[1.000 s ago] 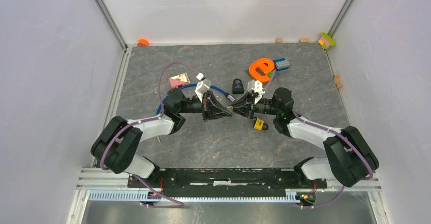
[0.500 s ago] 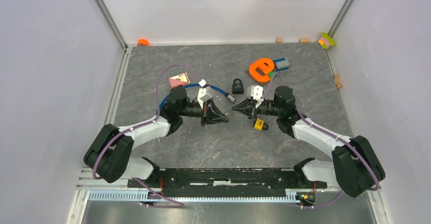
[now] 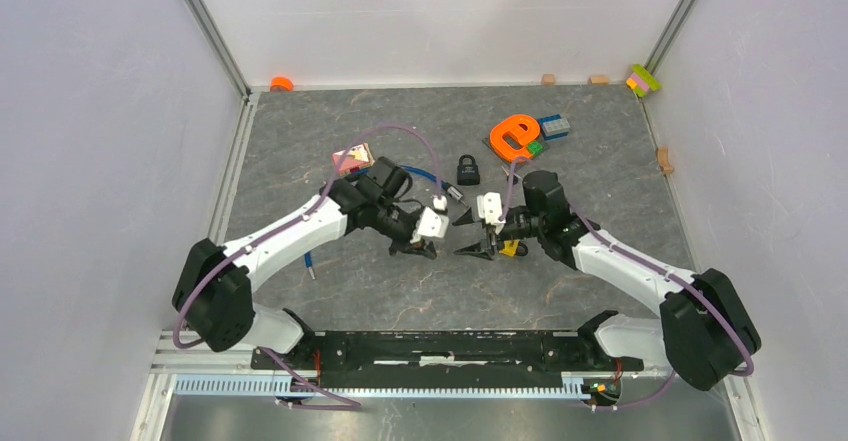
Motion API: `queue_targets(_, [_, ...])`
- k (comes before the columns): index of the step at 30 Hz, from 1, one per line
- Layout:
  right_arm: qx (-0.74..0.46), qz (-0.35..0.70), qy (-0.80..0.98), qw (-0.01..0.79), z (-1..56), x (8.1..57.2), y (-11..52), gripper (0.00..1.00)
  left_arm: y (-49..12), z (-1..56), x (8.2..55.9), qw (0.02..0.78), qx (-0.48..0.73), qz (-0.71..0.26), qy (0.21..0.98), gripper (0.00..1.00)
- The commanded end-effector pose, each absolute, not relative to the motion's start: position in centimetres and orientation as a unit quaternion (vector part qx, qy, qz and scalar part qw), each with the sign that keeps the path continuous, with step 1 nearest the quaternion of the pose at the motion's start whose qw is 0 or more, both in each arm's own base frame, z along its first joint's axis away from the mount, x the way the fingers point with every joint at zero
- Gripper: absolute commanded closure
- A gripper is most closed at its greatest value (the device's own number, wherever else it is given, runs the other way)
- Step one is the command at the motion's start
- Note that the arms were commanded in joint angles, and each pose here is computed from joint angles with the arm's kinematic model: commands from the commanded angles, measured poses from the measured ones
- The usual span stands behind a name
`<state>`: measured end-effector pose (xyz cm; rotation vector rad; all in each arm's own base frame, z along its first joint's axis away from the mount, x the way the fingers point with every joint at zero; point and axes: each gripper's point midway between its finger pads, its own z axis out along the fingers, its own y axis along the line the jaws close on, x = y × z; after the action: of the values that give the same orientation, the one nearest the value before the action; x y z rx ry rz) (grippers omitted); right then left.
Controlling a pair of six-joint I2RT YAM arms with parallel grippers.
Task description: Unlock with the key
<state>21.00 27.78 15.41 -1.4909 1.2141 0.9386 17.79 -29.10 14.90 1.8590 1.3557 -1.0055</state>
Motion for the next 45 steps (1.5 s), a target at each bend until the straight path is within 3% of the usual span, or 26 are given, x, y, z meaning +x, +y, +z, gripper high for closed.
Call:
queue_targets(1, [-0.625,0.372,0.479,0.491,16.0,21.1,28.4,0.36,-25.2,11.5,15.8,0.198,0.788,-0.285,0.508,0.98])
queue_targets(13, [-0.583,0.448,0.474,0.485,15.3,19.2,29.2,0.37,-25.6,13.9,15.2,0.234,0.816,-0.229,0.477,0.98])
queue_targets(22, [-0.572,0.508,0.452,0.459,16.3,17.6,31.1,0.36,-27.1,15.5,14.1,0.29,0.833,-0.228,0.413,0.98])
queue_targets(34, [-0.587,0.541,0.432,0.42,16.0,15.7,33.0,0.38,-27.5,15.9,13.9,0.313,0.832,-0.224,0.4,0.98])
queue_targets(38, [-0.581,0.551,0.433,0.415,16.0,15.6,33.4,0.41,-27.6,16.0,13.9,0.32,0.83,-0.224,0.399,0.98])
queue_targets(45, [-0.571,0.573,0.429,0.401,16.3,15.0,33.5,0.58,-27.6,16.1,14.2,0.328,0.827,-0.218,0.4,0.98])
